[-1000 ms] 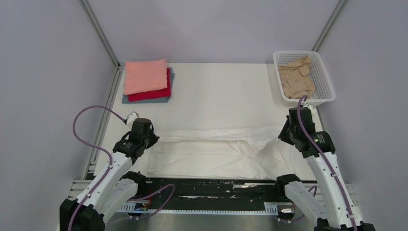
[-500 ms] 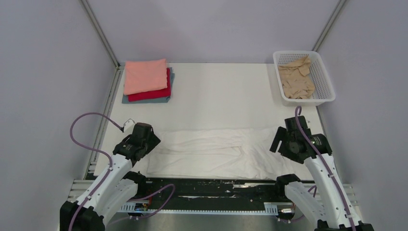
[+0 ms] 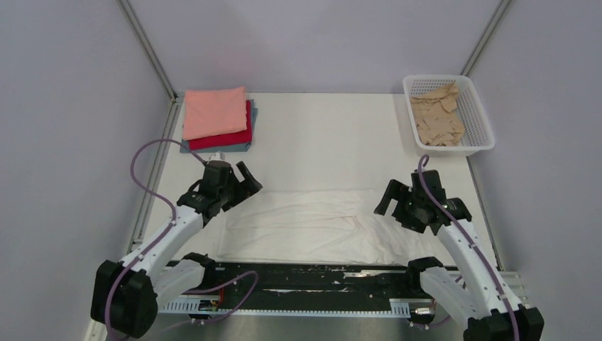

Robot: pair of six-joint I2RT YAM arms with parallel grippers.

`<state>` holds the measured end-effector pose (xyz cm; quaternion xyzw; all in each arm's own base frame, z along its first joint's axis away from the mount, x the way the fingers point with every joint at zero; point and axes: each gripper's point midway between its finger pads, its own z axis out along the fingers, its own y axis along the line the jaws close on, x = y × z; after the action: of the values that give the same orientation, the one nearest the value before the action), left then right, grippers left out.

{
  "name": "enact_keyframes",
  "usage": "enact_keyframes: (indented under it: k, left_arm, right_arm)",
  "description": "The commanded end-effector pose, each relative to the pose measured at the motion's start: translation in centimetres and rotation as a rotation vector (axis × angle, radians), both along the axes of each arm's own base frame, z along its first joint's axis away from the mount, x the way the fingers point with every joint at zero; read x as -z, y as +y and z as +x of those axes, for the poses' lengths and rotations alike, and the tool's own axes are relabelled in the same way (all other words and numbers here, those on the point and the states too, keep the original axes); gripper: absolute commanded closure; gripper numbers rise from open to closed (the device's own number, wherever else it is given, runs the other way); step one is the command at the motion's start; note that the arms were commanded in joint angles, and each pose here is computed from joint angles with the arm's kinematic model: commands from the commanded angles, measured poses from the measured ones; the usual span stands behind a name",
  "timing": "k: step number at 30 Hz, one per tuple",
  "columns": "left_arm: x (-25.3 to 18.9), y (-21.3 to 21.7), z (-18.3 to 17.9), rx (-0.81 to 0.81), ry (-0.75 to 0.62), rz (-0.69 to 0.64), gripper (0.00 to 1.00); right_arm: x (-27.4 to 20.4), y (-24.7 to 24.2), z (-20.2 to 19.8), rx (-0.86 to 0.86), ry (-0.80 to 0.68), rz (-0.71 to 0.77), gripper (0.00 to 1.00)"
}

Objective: Fold and stack the t-shirts
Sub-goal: Fold the other side of the tshirt into a rectangle, then rotate the tshirt 90 degrees

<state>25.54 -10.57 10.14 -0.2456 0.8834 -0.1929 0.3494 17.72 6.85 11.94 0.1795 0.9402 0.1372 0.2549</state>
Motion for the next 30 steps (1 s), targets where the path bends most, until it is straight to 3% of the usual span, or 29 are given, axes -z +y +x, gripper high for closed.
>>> enact_keyframes:
  k: [1,10,17,21,24,30]
  left_arm:
    - [-0.4,-4.7,1.3,0.228,-0.013,-0.039,0.00]
    - [5.5,-4.4,-0.8,0.243,0.146,-0.001,0.00]
    - [6.4,-4.3,-1.9,0.239,0.147,-0.017,0.00]
    - [6.5,-5.1,-1.9,0.148,0.185,-0.029,0.00]
    - [5.9,-8.3,-1.9,0.176,0.150,-0.073,0.00]
    - [5.9,-14.0,-2.5,0.298,0.185,-0.090,0.00]
  right_arm:
    - [2.8,2.1,2.9,0.023,0.024,0.103,0.00]
    - [8.2,0.7,7.2,0.172,0.076,0.015,0.00]
    - [8.3,2.5,17.9,0.137,-0.006,0.014,0.00]
    - [8.5,4.2,26.0,0.085,-0.071,0.016,0.00]
    - [7.7,7.2,32.6,-0.030,-0.140,0.084,0.00]
    - [8.7,14.5,39.2,-0.296,-0.186,0.244,0.01]
